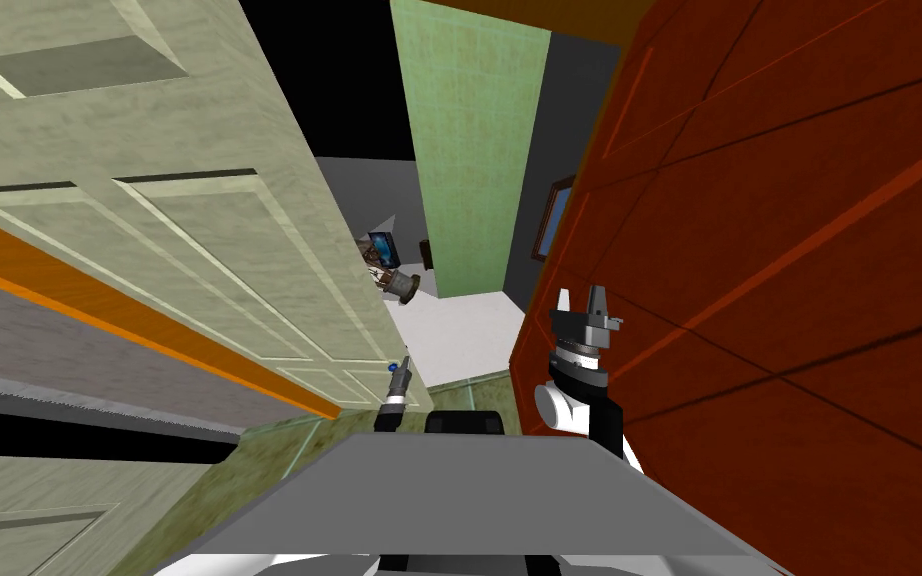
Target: Pull the door open
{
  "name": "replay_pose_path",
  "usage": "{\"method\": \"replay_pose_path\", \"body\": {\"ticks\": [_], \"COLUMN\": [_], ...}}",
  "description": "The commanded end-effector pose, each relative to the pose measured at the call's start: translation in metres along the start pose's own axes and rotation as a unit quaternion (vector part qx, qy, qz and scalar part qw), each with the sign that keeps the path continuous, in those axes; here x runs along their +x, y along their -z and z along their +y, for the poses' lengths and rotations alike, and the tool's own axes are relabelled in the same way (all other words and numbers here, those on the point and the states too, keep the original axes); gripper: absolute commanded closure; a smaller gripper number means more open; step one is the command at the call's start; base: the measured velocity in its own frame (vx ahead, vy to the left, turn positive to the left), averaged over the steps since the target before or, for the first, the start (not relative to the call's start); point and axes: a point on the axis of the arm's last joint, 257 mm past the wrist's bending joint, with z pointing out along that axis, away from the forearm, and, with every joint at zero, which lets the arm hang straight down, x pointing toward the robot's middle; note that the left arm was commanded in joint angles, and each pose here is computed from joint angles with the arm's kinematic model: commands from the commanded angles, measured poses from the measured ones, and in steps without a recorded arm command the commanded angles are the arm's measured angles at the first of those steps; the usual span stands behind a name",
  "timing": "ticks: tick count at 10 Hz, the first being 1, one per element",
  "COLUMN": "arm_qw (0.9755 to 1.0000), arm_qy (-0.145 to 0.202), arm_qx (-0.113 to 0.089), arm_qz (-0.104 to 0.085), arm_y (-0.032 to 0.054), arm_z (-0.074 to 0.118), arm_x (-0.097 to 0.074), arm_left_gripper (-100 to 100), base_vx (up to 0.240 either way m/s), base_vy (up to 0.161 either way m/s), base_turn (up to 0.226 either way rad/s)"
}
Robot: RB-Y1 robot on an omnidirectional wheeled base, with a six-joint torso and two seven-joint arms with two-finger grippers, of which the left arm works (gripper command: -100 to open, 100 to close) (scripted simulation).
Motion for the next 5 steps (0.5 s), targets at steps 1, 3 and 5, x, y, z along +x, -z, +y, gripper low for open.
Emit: {"method": "replay_pose_path", "body": {"ticks": [1,3,5], "arm_qw": [1.0,1.0,1.0], "arm_qy": [-0.004,-0.004,-0.004], "arm_qx": [-0.003,-0.003,-0.003], "arm_qz": [-0.005,-0.005,-0.005], "arm_y": [0.0012,0.0012,0.0012], "arm_z": [0.0014,0.0014,0.0014], "arm_x": [-0.0074,-0.0074,-0.0074], "arm_left_gripper": [100,100,100], "base_vx": [-0.006,0.003,0.0], "base_vy": [-0.001,0.003,0.0], "base_turn": [-0.009,-0.001,0.0]}}
